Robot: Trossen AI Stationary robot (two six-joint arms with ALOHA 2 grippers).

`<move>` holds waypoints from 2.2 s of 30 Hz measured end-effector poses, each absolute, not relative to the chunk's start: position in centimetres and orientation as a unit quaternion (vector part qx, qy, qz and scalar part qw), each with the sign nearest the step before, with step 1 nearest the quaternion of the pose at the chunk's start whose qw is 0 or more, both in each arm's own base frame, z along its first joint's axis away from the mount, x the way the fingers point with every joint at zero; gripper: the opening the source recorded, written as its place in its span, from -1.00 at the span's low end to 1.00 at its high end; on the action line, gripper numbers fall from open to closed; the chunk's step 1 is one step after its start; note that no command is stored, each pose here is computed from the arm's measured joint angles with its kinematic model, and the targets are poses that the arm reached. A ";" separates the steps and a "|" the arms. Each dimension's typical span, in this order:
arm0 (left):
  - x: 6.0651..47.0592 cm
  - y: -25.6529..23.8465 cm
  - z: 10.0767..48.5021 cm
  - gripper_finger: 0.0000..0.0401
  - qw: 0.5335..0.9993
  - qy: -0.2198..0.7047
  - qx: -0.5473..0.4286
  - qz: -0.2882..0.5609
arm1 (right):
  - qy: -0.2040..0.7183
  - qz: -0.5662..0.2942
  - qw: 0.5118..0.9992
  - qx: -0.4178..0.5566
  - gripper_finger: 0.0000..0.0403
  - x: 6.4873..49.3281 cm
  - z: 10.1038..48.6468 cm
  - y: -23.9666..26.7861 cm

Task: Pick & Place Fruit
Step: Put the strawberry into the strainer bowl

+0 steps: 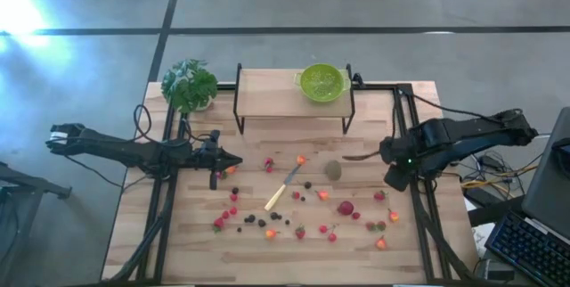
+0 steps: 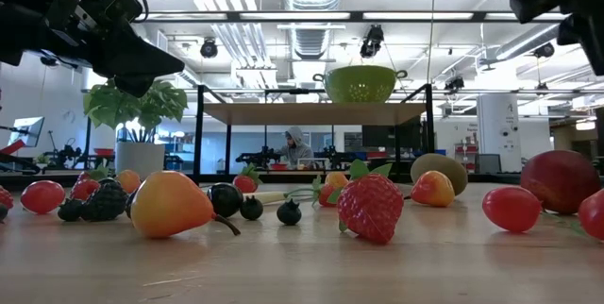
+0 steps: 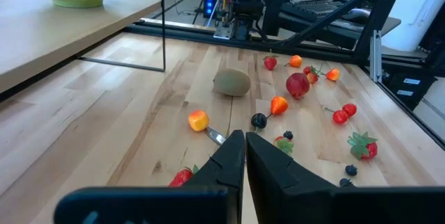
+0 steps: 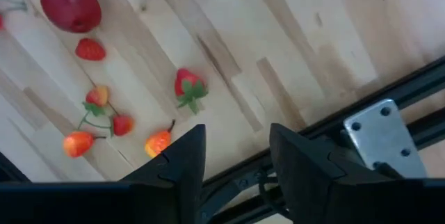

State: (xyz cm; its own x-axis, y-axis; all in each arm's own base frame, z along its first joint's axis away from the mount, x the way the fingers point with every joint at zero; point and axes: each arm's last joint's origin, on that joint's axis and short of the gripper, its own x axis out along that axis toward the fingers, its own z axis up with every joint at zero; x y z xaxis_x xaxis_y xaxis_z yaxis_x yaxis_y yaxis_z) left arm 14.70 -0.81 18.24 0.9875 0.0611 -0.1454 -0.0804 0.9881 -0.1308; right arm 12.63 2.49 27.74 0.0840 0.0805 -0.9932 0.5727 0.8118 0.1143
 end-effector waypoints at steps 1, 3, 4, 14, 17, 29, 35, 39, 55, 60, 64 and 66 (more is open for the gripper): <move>14.7 -0.8 18.2 -0.90 0.995 0.070 -0.068 0.036 | 0.654 -0.175 0.692 0.249 -0.19 12.6 27.6 2.7; 14.7 -0.8 18.2 -0.90 0.995 0.071 -0.068 0.036 | 0.655 -0.165 0.695 0.246 -0.17 12.6 27.4 3.1; 14.7 -0.8 18.2 -0.90 0.995 0.071 -0.068 0.036 | 0.656 -0.161 0.695 0.246 -0.16 12.7 27.3 3.3; 14.7 -0.8 18.2 -0.90 0.995 0.071 -0.068 0.036 | 0.641 -0.160 0.700 0.271 -0.13 13.4 26.2 4.9; 14.7 -0.8 18.3 -0.90 0.995 0.071 -0.068 0.036 | 0.655 -0.178 0.682 0.273 -0.17 13.5 25.2 5.3; 14.7 -0.8 18.2 -0.90 0.994 0.072 -0.068 0.036 | 0.700 -0.187 0.650 0.228 -0.33 15.1 22.4 7.2; 14.7 -0.8 18.2 -0.90 0.994 0.072 -0.068 0.036 | 0.717 -0.188 0.640 0.204 -0.38 15.6 21.4 8.0; 14.7 -0.8 18.2 -0.90 0.994 0.072 -0.068 0.036 | 0.725 -0.189 0.634 0.191 -0.40 15.9 20.9 8.3; 14.7 -0.8 18.2 -0.90 0.994 0.075 -0.068 0.036 | 0.743 -0.192 0.617 0.174 -0.35 16.2 18.5 8.5; 14.7 -0.8 18.2 -0.90 0.994 0.075 -0.068 0.036 | 0.745 -0.191 0.616 0.173 -0.43 16.2 18.2 8.5; 14.7 -0.8 18.2 -0.90 0.994 0.075 -0.068 0.036 | 0.738 -0.179 0.626 0.176 -0.48 16.3 18.0 8.6; 14.7 -0.8 18.2 -0.90 0.994 0.075 -0.068 0.036 | 0.739 -0.180 0.625 0.175 -0.50 16.3 17.8 8.6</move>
State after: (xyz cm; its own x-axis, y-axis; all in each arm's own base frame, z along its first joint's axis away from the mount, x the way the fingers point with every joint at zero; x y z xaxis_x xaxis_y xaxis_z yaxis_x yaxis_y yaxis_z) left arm 14.69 -0.81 18.16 0.9862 0.0613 -0.1539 -0.0816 0.9883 -0.1291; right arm 16.28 8.58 17.82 -0.1576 0.0344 -0.9869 0.4841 0.8737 -0.0469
